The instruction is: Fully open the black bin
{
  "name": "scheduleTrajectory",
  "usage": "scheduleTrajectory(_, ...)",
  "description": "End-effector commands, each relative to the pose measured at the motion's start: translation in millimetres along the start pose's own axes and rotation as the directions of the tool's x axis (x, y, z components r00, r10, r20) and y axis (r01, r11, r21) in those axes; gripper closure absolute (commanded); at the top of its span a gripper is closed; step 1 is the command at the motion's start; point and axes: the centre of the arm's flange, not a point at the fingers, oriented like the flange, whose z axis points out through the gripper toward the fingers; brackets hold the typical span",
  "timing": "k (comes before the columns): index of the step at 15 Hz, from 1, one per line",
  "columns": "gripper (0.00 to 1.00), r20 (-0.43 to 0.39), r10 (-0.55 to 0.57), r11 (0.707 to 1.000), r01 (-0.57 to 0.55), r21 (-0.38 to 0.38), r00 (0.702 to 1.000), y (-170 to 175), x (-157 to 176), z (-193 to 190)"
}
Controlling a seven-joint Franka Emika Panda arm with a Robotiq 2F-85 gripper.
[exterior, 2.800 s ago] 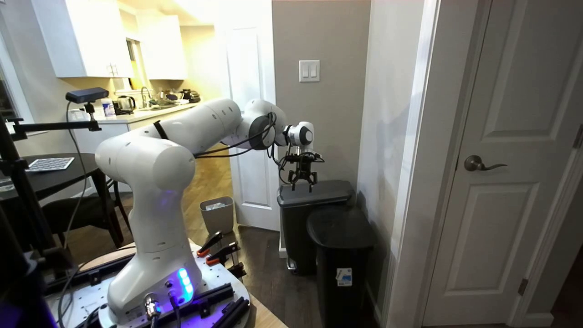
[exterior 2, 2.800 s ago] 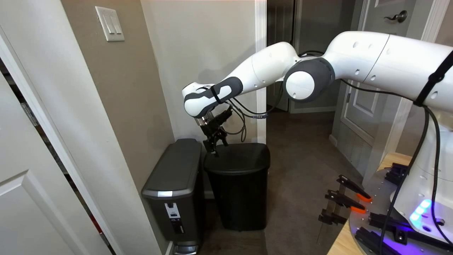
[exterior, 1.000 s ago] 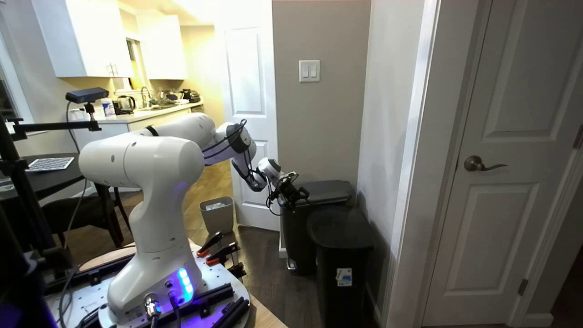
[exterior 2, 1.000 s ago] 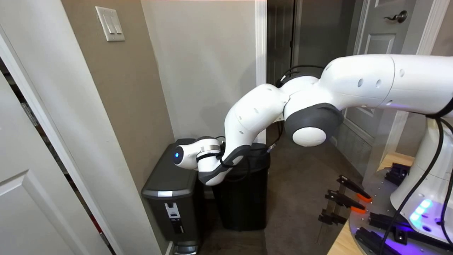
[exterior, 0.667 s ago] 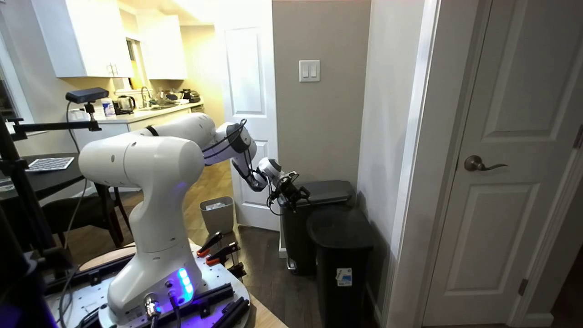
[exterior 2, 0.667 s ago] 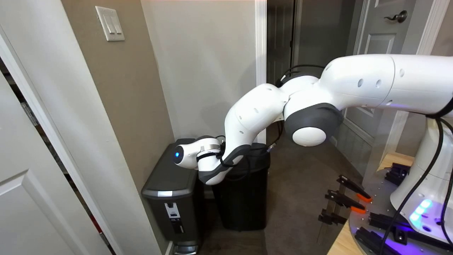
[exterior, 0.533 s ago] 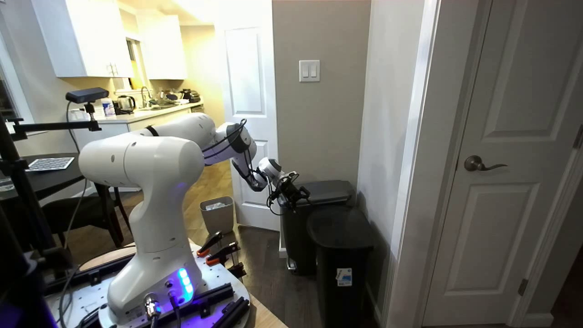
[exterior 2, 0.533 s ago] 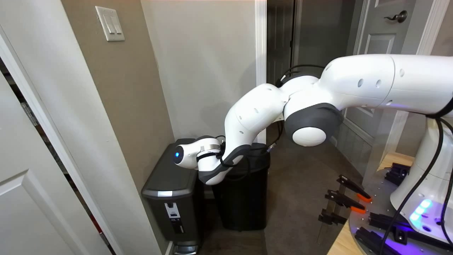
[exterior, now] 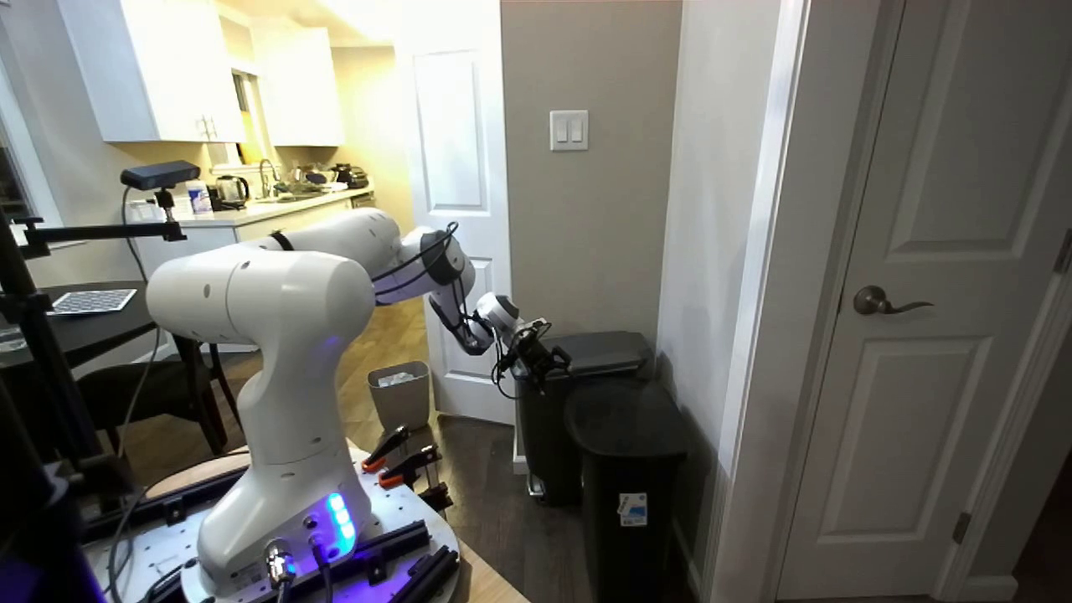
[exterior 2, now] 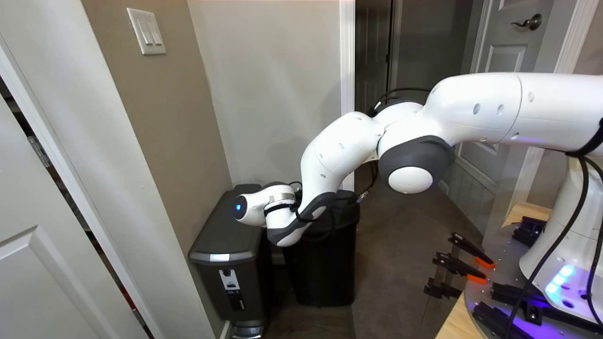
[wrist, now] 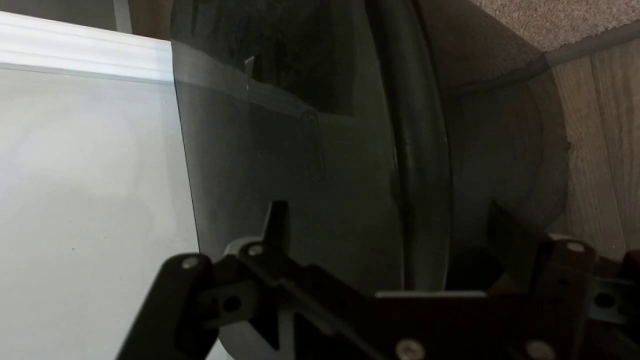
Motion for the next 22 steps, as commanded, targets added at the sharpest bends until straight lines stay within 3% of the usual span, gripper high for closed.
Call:
scheduleTrajectory(1,0.0,0.001,0.016,0.999,-0.016,-0.041,1.0,-10,22,22)
scheduleTrajectory(5,0.0,-0.016,0.017,0.994,-0.019,-0.11,1.0,-10,31,42)
scheduleTrajectory(7,0.0,-0.001,0.007,0.994,-0.007,-0.11,1.0,-8,37,55)
scheduleTrajectory(13,0.0,0.008,-0.007,1.0,0.007,0.014,1.0,-14,39,79)
scheduleTrajectory(17,0.0,0.004,0.001,1.0,-0.001,-0.027,1.0,-18,41,89)
scheduleTrajectory(22,0.0,-0.018,0.005,0.992,-0.003,0.129,1.0,-25,43,83)
